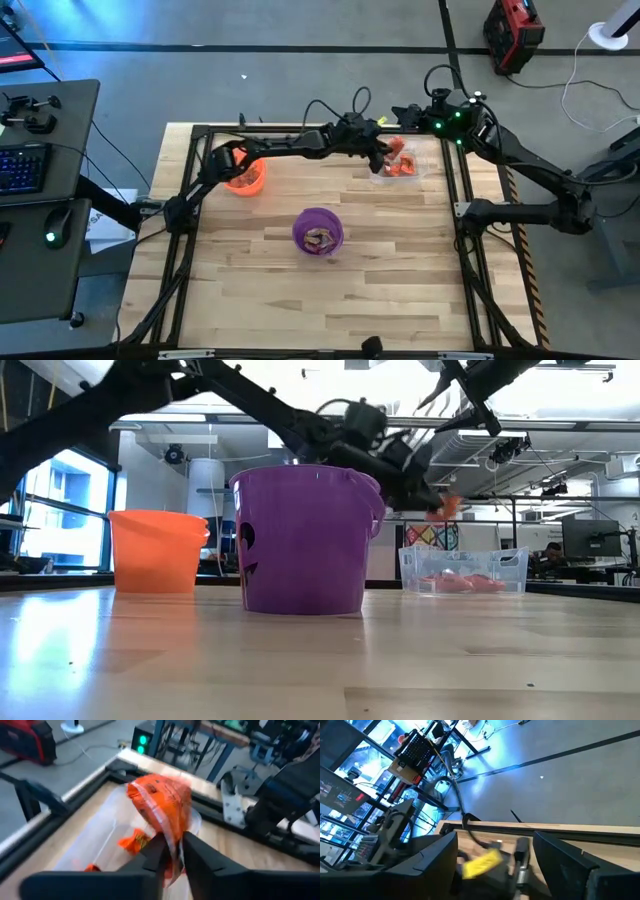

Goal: Sort candy by brand, put in halloween buckets
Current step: Put the orange chocolate into the transparent bin, then return to Home Position

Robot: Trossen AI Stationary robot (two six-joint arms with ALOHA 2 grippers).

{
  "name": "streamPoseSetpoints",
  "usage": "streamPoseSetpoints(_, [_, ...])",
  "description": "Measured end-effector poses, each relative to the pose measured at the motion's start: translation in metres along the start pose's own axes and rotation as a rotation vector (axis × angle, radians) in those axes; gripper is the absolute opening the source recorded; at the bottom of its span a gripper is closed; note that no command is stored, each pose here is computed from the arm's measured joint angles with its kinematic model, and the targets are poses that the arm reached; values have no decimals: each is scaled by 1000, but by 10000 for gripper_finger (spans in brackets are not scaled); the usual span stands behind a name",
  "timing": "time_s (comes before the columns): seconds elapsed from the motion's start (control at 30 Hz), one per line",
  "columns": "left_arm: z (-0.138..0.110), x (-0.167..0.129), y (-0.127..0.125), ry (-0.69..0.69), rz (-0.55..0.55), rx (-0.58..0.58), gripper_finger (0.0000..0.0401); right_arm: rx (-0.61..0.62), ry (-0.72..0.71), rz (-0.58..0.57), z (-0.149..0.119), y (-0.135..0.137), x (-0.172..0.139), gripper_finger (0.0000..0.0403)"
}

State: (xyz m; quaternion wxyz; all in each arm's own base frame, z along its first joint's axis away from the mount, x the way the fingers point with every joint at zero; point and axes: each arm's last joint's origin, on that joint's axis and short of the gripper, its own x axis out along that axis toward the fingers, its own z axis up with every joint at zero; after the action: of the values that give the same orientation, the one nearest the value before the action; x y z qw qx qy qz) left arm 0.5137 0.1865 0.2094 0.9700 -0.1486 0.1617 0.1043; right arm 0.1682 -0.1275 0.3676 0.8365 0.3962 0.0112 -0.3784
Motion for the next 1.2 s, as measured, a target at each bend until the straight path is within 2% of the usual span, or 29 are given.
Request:
streamPoseSetpoints(0.2, [-1,2,6,71,28,14,152,-35,-1,0,0,0,0,252])
streamPoseSetpoints(0.3, [6,-13,14,149,53,-9,193,-66,-1,1,0,0,0,252])
streamPoseSetpoints(0.4, [22,-41,25,260,32,-57,210,-87,-4,1,0,0,-1,252])
streamPoseSetpoints(0.53, [42,-88,22,332,33,-6,198,-124,-7,-10,0,-1,-1,252])
streamPoseSetpoints(0.63, [50,-127,1,236,56,73,161,-178,25,-36,-2,-3,-1,246])
streamPoseSetpoints(0.73, [45,-178,-23,57,37,90,103,-227,102,-48,-8,-7,-2,215])
streamPoseSetpoints(0.8, [27,-214,-35,-50,10,80,56,-242,179,-25,-15,-6,-3,169])
streamPoseSetpoints(0.87, [1,-251,-44,-128,12,54,17,-250,258,19,-23,-3,-4,103])
streamPoseSetpoints(0.93, [-25,-286,-50,-203,21,-2,10,-265,315,68,-31,3,-6,32])
streamPoseSetpoints(0.97, [-37,-301,-51,-238,22,-28,13,-275,331,85,-34,6,-7,18])
streamPoseSetpoints(1.07, [-78,-335,-46,-317,49,-105,7,-290,370,124,-44,13,-9,20])
streamPoseSetpoints(1.2, [-123,-359,-39,-453,50,-197,2,-256,402,146,-51,19,-12,3])
